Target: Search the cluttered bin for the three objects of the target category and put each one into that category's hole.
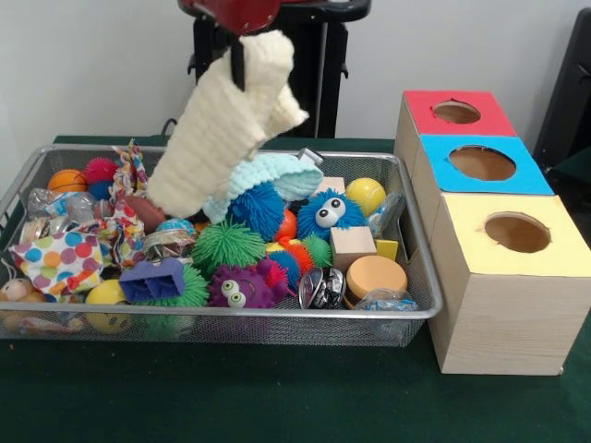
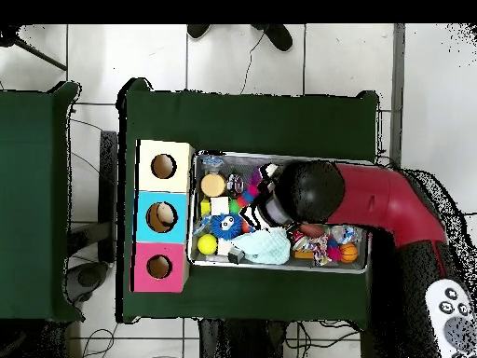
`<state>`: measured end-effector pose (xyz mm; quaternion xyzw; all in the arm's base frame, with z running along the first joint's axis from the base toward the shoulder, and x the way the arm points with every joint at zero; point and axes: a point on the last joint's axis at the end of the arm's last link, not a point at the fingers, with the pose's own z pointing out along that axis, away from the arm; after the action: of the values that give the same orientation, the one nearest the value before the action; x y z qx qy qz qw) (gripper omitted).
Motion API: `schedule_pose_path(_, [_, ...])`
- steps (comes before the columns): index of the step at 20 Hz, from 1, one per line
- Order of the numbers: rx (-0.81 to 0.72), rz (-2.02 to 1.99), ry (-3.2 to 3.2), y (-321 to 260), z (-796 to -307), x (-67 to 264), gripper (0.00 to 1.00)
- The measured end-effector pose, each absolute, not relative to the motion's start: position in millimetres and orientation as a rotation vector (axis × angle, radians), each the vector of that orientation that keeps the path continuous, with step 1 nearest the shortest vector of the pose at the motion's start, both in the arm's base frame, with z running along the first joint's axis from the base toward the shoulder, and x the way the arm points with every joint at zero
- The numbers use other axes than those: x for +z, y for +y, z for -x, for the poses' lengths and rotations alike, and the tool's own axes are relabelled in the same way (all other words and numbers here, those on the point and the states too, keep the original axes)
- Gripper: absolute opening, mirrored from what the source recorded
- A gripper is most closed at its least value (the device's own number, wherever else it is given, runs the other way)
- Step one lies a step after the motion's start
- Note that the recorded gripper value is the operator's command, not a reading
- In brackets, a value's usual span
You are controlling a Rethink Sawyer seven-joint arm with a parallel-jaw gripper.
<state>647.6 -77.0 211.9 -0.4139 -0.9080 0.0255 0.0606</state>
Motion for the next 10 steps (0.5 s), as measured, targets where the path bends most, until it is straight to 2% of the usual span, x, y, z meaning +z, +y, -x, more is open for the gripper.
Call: schedule_pose_path(10, [0.087,1.203,-2.645,-32.8,-645.3,298.0,0.0])
